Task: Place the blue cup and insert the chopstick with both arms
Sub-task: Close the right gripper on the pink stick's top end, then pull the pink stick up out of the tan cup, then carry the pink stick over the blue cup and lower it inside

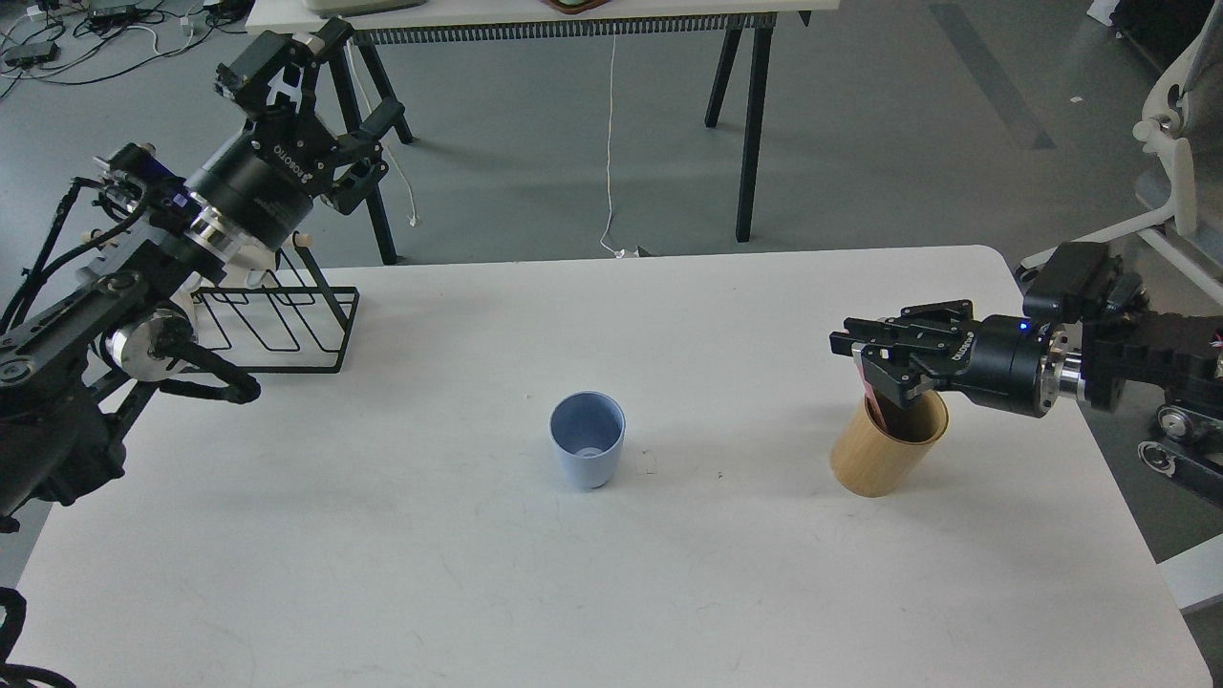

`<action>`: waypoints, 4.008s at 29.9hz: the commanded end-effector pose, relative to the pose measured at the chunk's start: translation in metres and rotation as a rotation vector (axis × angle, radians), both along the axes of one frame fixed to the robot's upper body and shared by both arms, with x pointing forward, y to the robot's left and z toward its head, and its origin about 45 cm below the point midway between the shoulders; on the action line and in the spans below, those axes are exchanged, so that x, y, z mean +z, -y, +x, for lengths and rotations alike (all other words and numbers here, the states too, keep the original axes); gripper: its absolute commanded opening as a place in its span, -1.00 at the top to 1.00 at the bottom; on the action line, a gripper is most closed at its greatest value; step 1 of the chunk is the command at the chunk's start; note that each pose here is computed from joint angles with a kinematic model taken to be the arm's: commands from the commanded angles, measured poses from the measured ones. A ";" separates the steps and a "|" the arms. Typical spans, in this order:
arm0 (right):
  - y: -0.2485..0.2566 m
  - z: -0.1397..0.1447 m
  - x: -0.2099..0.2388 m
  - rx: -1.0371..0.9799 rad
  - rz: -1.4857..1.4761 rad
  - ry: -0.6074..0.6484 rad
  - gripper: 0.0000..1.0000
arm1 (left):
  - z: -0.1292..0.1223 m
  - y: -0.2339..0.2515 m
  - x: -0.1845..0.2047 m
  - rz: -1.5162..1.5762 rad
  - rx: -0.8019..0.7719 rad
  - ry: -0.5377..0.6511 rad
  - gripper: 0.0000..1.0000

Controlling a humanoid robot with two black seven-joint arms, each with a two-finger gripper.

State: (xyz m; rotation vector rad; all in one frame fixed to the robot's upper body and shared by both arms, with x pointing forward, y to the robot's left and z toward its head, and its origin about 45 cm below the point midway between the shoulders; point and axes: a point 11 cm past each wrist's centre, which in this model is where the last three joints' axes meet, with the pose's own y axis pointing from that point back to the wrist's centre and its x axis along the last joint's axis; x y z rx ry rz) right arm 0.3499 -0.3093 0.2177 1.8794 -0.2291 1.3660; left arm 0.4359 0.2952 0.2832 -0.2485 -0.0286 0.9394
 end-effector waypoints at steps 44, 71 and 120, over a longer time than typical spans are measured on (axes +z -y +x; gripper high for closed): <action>-0.012 0.004 -0.021 -0.008 0.017 -0.054 0.06 | 0.001 0.003 -0.021 -0.009 0.017 -0.046 -0.74; 0.012 0.008 0.059 -0.003 0.006 0.108 0.98 | 0.000 0.003 -0.025 -0.013 0.020 -0.055 -0.74; -0.234 0.045 0.037 0.315 0.329 0.144 0.99 | -0.007 -0.063 -0.085 -0.029 0.247 -0.208 -0.80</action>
